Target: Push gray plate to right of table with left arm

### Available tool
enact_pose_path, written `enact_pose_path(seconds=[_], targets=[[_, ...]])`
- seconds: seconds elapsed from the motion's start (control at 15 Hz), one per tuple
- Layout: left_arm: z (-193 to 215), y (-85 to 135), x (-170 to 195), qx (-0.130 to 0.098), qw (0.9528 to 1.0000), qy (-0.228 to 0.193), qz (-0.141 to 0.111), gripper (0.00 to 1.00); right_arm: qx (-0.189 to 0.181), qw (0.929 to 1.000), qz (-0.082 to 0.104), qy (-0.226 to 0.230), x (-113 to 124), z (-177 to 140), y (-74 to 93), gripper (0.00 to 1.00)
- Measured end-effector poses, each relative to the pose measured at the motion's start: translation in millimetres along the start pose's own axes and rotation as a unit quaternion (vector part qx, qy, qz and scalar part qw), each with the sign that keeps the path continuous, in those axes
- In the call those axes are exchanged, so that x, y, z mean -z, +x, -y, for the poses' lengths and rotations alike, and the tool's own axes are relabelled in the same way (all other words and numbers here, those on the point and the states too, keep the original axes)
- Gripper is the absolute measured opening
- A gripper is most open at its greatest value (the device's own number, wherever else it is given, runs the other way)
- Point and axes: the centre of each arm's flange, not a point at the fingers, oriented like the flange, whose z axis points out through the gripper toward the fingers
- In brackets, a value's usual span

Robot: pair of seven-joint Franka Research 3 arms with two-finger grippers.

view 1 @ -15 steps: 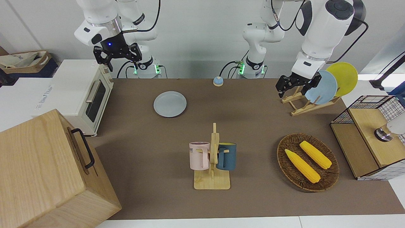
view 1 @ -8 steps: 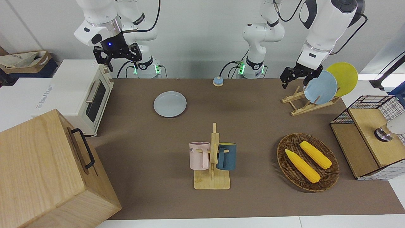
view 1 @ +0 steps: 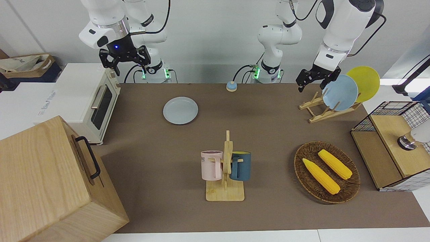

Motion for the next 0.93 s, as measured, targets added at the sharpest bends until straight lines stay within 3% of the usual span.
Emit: enact_pose_path(seconds=[0.67,0.93], targets=[[0.4,0.0,0.8,-0.011,0.9999,-0.002,-0.001,1.0,0.0,1.0,0.0,0.0,0.0,0.0,0.0,0.99],[0.8,-3.8,27.4,-0.014,0.9998,-0.003,-0.011,1.0,0.0,1.0,0.0,0.0,0.0,0.0,0.0,0.99]])
